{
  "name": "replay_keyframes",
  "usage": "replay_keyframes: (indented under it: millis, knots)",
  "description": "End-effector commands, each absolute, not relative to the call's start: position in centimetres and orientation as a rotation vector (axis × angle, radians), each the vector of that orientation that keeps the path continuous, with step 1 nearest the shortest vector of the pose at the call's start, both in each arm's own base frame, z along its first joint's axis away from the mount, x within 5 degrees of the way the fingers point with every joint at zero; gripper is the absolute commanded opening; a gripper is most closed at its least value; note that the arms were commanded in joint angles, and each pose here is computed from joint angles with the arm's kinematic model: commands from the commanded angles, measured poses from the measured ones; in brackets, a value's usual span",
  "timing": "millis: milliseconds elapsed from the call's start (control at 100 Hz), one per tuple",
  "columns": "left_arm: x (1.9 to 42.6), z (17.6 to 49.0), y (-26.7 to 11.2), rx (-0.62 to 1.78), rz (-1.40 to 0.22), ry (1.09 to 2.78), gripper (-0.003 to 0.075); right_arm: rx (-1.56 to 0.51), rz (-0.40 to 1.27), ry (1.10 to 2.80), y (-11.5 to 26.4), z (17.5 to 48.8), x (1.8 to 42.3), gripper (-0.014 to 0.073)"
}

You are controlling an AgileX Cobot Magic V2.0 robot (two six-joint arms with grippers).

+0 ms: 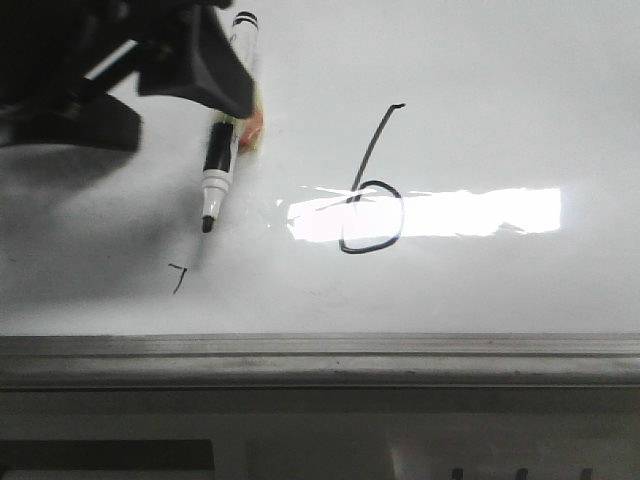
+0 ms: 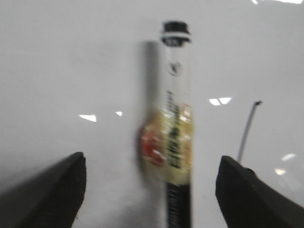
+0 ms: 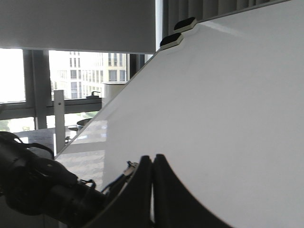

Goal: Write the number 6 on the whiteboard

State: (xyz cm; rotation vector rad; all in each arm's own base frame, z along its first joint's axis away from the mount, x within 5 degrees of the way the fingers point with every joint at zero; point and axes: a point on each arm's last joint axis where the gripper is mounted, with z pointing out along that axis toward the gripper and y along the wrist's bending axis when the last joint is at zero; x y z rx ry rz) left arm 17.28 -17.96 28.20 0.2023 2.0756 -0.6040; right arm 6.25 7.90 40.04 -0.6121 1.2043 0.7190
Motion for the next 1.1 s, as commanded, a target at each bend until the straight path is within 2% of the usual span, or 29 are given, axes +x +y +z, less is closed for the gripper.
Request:
replay_keyframes:
  millis: [0,70,140,250,370,480,760,1090]
  knots:
    - [16.0,31.3,-16.2,0.221,-0.591,1.951,0.0532,-0.575,0.662,1.156,7.1,40.9,6.2,-0.0065]
    - [14.5,32.9,-14.9,0.262,-0.604,1.872,0.0482,-0.579,0.647,1.144,6.6,40.5,5.8,-0.0065]
    - [12.9,34.2,-13.3,0.292,-0.627,1.794,0.0398,-0.595,0.6,1.126,6.0,39.6,5.5,-0.0065]
    - [10.6,35.1,-10.8,0.311,-0.685,1.696,0.0205,-0.506,0.515,1.144,4.6,37.4,5.7,-0.0065]
    - [8.7,34.6,-8.6,0.316,-0.756,1.635,-0.0022,-0.39,0.449,1.173,3.0,35.1,5.9,-0.0066]
    - [7.8,33.2,-7.7,0.339,-0.786,1.619,-0.002,-0.353,0.466,1.184,2.3,34.0,5.6,-0.0065]
    - [7.2,31.2,-7.6,0.398,-0.816,1.63,-0.002,-0.318,0.489,1.194,2.0,33.8,5.5,-0.0065]
    - [7.2,31.0,-7.6,0.4,-0.813,1.634,-0.002,-0.317,0.49,1.195,2.0,33.8,5.5,-0.0065]
